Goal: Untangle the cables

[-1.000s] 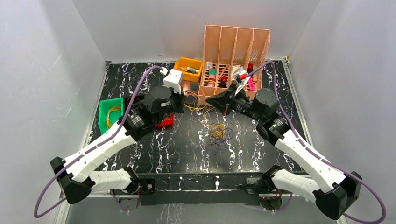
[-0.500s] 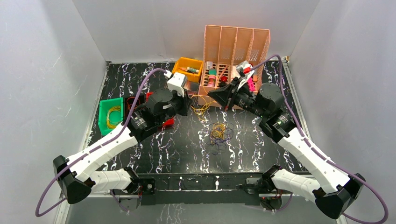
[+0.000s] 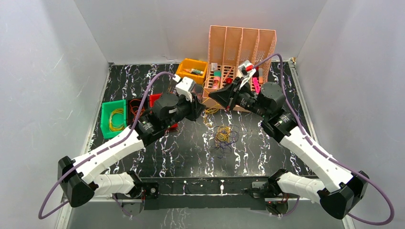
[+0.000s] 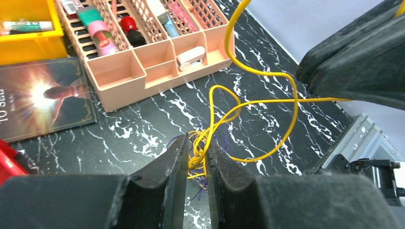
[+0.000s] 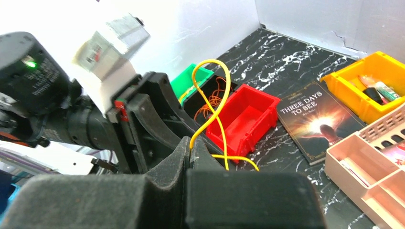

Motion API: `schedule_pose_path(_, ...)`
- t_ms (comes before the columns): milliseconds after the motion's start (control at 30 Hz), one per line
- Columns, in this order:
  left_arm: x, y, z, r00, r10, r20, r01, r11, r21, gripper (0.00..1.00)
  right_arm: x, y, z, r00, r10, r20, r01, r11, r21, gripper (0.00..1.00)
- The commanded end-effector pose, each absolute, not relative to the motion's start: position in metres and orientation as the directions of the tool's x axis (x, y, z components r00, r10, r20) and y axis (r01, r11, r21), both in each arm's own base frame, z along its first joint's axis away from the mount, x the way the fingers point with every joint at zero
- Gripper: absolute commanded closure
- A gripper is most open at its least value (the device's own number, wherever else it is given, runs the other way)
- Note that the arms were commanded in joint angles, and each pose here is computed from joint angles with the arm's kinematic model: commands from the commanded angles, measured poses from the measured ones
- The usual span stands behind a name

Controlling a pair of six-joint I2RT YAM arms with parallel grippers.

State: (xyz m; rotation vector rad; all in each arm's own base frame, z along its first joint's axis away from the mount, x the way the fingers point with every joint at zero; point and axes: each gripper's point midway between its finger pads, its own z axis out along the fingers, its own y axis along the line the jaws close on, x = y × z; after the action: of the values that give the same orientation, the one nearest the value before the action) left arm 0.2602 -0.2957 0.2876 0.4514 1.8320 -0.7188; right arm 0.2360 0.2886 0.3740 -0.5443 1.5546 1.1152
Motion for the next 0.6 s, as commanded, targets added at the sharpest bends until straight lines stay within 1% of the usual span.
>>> schedule_pose_path(0, 0.255, -0.313, 0.296, -0.359, -0.074, -0.930, 0.665, 0.679, -0.310, 0.81, 0.223, 0.290, 0.437, -0.215, 0.341, -0.915, -0.871, 0.357, 0.338, 1.00)
schedule_pose_path(267, 0.250, -0.320, 0.287, -0.385, -0.074, -0.920, 0.684, 0.646, -0.339, 0.78, 0.213, 0.290, 0.446, -0.208, 0.373, -0.904, -0.892, 0.307, 0.332, 1.00)
schedule_pose_path(567, 0.252, -0.320, 0.283, -0.390, -0.066, -0.918, 0.682, 0.649, -0.336, 0.77, 0.208, 0.291, 0.451, -0.225, 0.388, -0.894, -0.900, 0.268, 0.343, 1.00)
